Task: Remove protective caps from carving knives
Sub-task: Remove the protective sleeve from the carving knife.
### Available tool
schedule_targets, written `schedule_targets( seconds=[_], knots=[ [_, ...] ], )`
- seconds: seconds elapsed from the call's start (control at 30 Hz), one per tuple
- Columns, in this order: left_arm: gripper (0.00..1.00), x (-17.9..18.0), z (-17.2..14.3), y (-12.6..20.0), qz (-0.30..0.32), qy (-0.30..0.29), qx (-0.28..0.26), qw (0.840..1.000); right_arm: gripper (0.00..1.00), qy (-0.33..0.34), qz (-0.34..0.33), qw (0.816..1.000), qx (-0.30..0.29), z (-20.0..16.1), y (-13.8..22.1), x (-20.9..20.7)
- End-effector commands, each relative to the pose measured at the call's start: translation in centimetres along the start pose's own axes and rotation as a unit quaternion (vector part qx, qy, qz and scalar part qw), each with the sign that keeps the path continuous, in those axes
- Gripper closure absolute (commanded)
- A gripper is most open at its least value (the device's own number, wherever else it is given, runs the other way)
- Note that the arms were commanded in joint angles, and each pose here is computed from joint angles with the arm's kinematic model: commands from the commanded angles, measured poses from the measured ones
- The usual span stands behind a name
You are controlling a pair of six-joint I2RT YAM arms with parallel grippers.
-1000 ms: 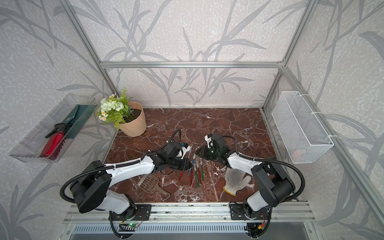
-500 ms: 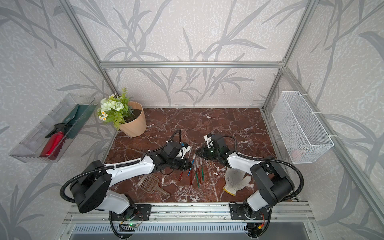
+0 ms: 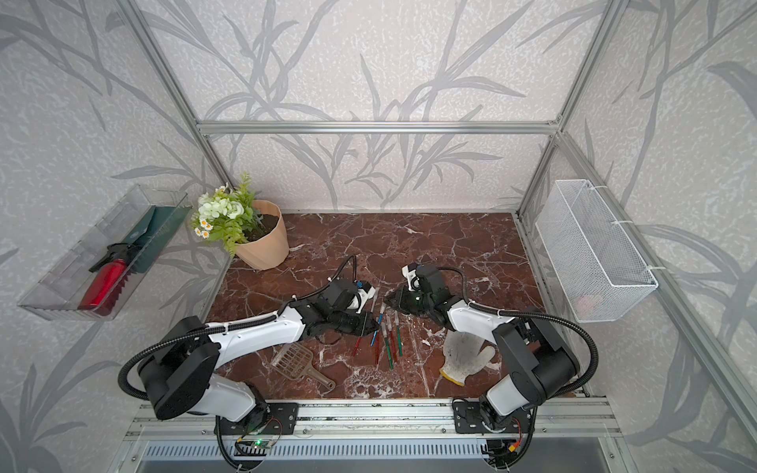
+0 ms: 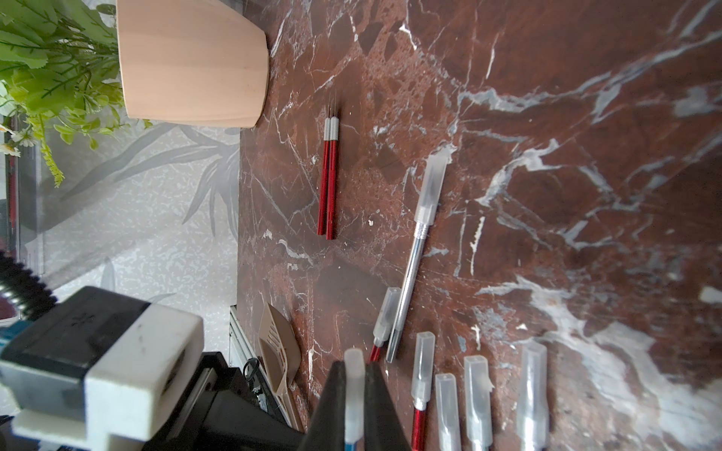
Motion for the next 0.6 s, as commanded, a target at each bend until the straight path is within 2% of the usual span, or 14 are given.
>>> schedule_targets(
  seconds=[0.0, 0.57],
  knots=[
    [0.94, -0.4, 0.0, 0.5, -0.007, -0.005, -0.004, 1.0, 0.91, 0.013, 0.018, 1.0, -0.019, 0.9, 0.2, 1.6],
    [0.94, -0.6, -0.3, 0.4, -0.014, -0.006, 0.003, 1.0, 0.92, 0.018, 0.027, 0.998, -0.06, 3.1, 1.8, 2.7]
  ],
)
Point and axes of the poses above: each gripper's point midway between its finger pads, its own y axis back along the fingers, its own x axis along the line the jaws close on, z = x × y, the point moved 7 cm from there along y, back along the fingers, and after that the axes turned 11 degrees about -y, right-handed, at the moved point
